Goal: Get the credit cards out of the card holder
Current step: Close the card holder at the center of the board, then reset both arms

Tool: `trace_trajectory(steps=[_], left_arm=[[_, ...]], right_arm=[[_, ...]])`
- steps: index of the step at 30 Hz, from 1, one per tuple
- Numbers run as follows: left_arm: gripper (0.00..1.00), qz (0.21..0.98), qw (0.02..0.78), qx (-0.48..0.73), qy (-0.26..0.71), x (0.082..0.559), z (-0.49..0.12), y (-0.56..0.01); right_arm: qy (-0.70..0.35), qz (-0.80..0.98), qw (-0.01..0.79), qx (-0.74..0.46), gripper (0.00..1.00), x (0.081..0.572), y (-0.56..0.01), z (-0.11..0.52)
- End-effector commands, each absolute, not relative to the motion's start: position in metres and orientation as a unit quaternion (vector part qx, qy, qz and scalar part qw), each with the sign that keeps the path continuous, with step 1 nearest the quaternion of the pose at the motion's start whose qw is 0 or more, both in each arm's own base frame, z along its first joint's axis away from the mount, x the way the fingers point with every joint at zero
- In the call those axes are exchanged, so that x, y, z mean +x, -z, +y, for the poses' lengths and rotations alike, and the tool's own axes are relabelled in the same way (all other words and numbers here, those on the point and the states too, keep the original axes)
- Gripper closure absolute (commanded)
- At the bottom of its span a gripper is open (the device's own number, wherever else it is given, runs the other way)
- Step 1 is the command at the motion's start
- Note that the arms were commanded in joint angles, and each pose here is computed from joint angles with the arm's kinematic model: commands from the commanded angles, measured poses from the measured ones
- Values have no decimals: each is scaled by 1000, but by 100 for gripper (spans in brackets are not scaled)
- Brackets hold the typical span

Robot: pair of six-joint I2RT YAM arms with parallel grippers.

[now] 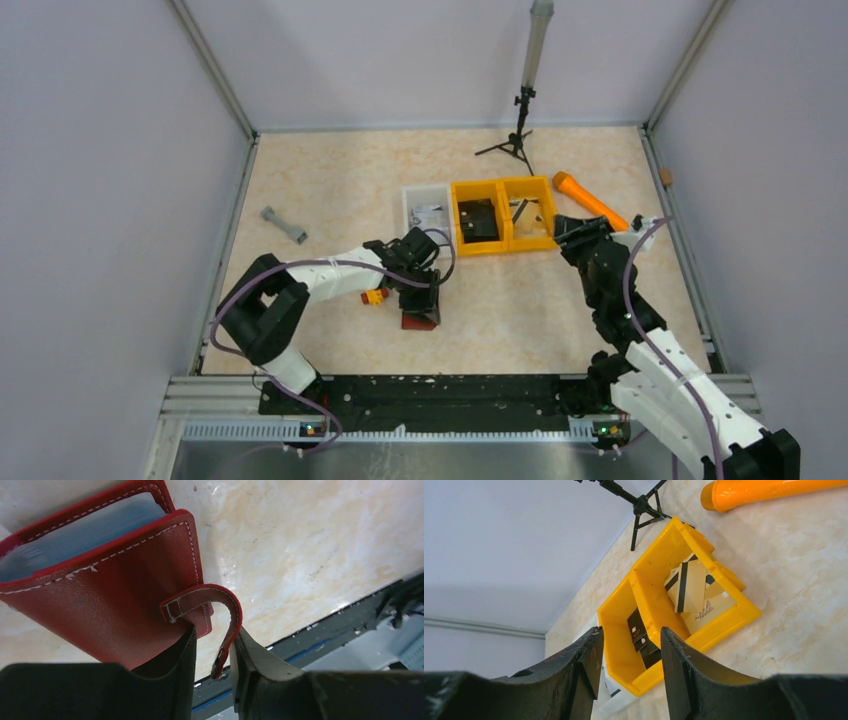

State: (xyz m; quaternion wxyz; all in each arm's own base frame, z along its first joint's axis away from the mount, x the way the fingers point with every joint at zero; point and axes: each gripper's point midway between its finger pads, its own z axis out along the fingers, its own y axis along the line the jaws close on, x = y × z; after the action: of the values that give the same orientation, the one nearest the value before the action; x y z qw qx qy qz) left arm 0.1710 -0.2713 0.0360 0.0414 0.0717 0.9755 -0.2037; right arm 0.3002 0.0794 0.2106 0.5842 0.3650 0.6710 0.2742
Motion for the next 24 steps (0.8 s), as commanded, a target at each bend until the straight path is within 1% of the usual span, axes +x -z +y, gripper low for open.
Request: trace_trajectory(steps=[1,3,6,7,12,16,17,19,22,24], left_arm=[[65,947,76,75,303,182,-295,-33],[59,939,83,73,326,181,-297,-34],[52,937,104,75,326,182,-292,-47],[45,936,114,76,325,182,-289,-55],[23,915,210,95,332,190,-273,-125],[3,906,287,82,299,202,-245,-166],[2,906,314,65,277,211,-231,-171],[1,906,355,25,229,228,-199,-173],[1,892,416,-38,175,254,-153,-177],[1,876,457,-76,134,269,-123,-179]], right_arm=[[-233,708,591,310,53,283,-202,72],[-227,716,595,286,53,276,-202,71],[-214,723,608,249,53,267,-204,69],[-210,726,612,235,53,265,-204,69],[-166,746,607,217,53,261,-191,59],[-142,753,614,189,49,261,-180,56],[-136,754,616,181,48,261,-177,55],[-123,755,622,169,43,263,-172,53],[-84,746,639,166,31,267,-174,41],[-57,733,655,175,25,272,-178,31]])
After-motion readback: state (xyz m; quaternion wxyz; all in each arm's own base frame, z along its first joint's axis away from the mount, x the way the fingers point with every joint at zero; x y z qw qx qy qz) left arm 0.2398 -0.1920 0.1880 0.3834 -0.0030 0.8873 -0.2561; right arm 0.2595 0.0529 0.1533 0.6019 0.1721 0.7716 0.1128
